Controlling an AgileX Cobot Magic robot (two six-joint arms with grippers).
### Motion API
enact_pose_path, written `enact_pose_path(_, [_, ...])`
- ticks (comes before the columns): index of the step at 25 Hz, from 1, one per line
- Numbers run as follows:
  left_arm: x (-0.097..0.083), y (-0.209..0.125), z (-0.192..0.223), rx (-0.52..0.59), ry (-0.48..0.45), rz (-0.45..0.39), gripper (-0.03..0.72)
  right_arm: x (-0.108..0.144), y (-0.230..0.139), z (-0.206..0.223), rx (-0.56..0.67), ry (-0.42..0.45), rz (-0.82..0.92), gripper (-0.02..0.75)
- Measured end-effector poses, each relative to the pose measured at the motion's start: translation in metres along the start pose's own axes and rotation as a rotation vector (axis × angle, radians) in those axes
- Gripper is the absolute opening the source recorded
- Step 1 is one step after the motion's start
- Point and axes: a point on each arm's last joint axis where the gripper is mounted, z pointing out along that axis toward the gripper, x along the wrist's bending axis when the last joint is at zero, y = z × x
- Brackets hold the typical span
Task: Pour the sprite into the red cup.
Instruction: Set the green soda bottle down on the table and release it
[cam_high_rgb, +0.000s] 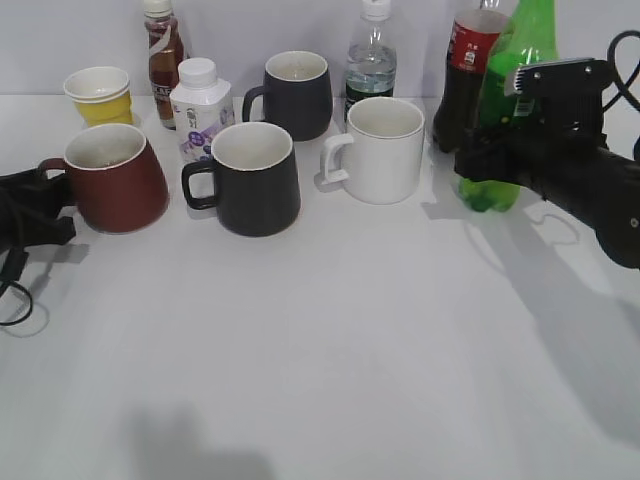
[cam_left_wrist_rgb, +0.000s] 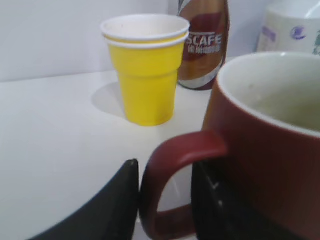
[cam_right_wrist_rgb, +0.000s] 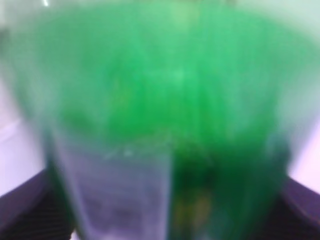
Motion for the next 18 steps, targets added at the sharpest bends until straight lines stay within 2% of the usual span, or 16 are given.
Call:
enact_pose_path(3, [-0.001,0.006,-0.008,-0.011,0.012,-0.001,0.277,0.000,-0.001,-0.002,-0.015,-0.001,-0.001,0.639])
enact_pose_path(11, [-0.006,0.004,-0.022,0.009,0.014,-0.028,0.277,-0.001,-0.004,-0.023,0.012,0.000,0.008,0.642])
enact_pose_path(18, [-0.012,0.003,-0.042,0.075,0.021,-0.098,0.277,-0.002,-0.009,-0.055,0.123,0.005,0.023,0.633])
